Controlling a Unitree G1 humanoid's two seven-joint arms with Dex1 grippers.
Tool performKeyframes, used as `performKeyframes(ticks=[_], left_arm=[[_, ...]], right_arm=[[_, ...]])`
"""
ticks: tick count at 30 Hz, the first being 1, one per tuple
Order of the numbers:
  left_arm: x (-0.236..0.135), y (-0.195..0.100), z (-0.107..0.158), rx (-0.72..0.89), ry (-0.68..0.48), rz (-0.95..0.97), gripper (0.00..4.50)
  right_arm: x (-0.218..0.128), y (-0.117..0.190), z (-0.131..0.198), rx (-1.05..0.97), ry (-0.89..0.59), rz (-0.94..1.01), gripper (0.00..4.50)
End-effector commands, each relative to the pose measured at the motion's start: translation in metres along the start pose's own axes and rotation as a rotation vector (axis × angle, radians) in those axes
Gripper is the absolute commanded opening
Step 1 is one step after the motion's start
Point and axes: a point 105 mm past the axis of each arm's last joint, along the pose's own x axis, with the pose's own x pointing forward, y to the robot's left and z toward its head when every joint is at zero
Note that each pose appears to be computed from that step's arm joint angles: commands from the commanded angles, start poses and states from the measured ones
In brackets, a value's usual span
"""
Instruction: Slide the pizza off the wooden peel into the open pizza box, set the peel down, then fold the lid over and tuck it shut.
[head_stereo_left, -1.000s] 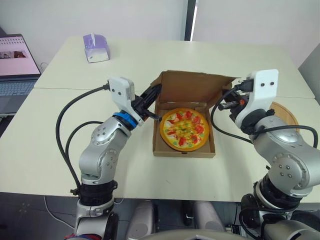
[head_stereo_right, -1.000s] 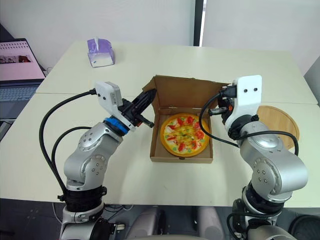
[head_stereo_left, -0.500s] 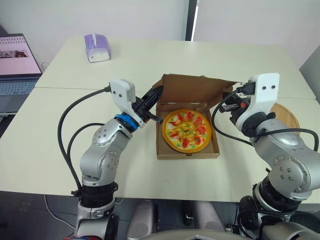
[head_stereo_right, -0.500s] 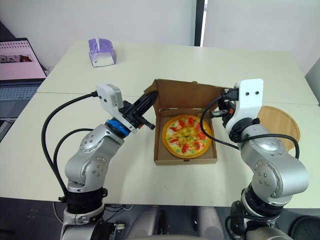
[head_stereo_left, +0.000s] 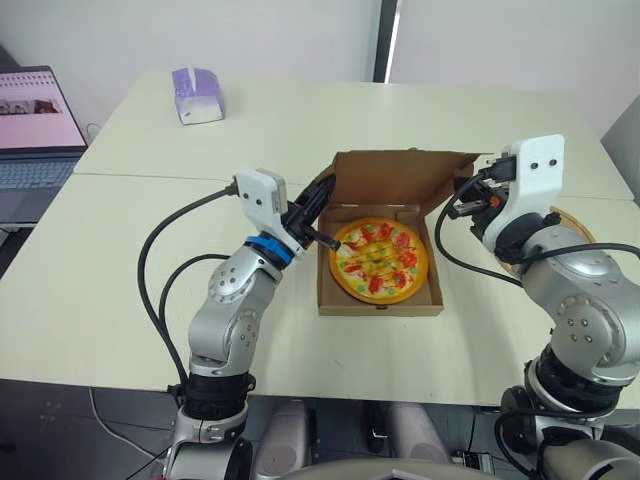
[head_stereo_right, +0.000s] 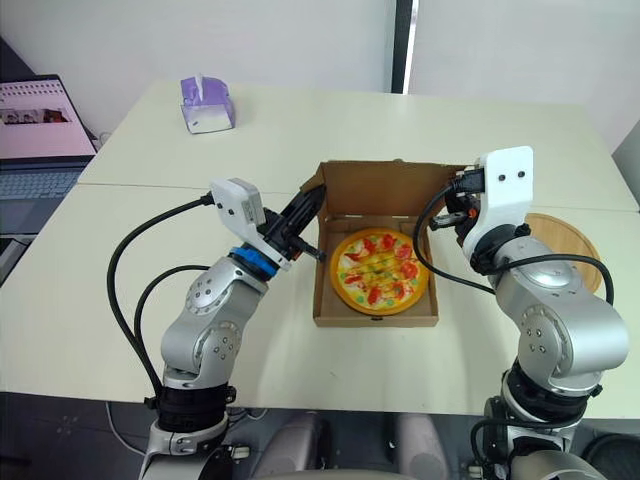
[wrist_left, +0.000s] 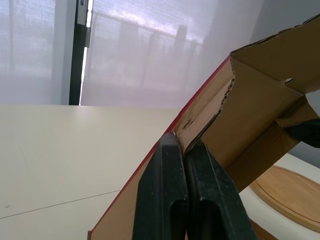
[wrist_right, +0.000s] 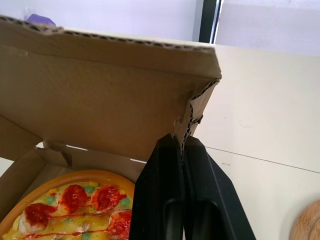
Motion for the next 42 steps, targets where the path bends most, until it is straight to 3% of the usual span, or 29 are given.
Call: performKeyframes(ticks=[1,14,23,30,42], left_arm=[[0.006,-0.012,-0.005,-0.015,-0.001,-0.049,0.00],[0.035,0.001,0.004,0.003,-0.036,-0.080,0.00],[0.036,-0.027,-0.001,-0.034,-0.014,-0.153,0.00],[0.041,-0.030,0.001,0.016,-0.041,-0.113,0.00],[0.015,-0.024,-0.015,0.019,0.001,-0.087,0.00]], right_arm=[[0.000,0.004,0.013,-0.017,-0.054,0.034,0.04],[0.000,-0.011,0.023,-0.050,-0.076,-0.009,0.04],[-0.002,-0.016,0.023,-0.049,-0.072,-0.024,0.04],[-0.001,-0.014,0.022,-0.040,-0.063,-0.010,0.04],[-0.008,-0.004,0.009,-0.019,-0.033,0.006,0.04]])
